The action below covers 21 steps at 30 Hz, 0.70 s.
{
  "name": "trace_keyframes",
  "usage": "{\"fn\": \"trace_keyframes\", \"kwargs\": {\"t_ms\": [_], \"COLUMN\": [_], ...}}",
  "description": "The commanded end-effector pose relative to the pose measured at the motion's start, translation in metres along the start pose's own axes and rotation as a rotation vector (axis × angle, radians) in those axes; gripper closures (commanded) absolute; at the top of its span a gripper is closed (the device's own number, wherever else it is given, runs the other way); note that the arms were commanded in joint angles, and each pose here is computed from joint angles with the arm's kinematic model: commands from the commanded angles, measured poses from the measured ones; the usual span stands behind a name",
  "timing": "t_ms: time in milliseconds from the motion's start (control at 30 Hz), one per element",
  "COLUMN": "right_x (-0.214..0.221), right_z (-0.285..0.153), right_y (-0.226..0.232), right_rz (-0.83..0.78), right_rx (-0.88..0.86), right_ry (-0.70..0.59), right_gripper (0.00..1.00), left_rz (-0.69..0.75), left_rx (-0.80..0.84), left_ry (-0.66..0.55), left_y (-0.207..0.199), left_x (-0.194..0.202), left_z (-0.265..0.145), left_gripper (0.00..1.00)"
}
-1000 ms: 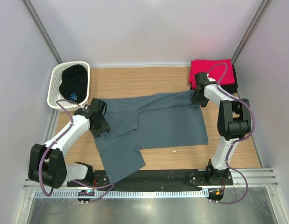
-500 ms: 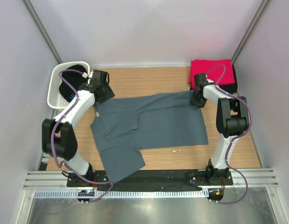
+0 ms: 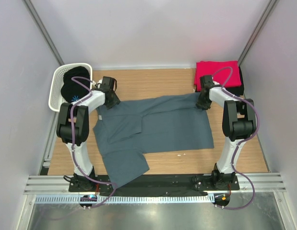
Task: Fold and stack the t-shirts
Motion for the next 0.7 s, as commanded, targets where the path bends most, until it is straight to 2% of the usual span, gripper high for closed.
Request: {"fn": "trace_keyframes", "kwargs": {"t_ms": [0, 300, 667], "right_x": [-0.009, -0.015, -0.035], "right_z": [0.001, -0.005, -0.031], "right_y": [0.003, -0.002, -0.012], "right_rz": [0.019, 0.024, -0.073], "right_rx": [-0.011, 0.003, 0.044], "right_ry": [-0.025, -0.034, -0.079], "right_gripper": [0.7, 0.99, 0.99], "left_rz": [-0.034, -0.024, -0.013], "left_rx": [0.011, -0.072, -0.141], "left_ry": [-0.076, -0.012, 0.015], "left_y": [-0.004, 0.014, 0.034], "left_x": [-0.019, 0.001, 0.009], "left_z": [0.006, 0.017, 0.022], "left_gripper": [0.57, 0.58, 0.6]}}
Point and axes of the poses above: each gripper's point midway between its finger pads, its own z axis out along the fingers, its own y axis along the line the jaws close on, x = y × z, the point moved 3 cm from there along -z, back along the fingers, and after that the axes turned 8 degrees about z, right-handed, at the moved point
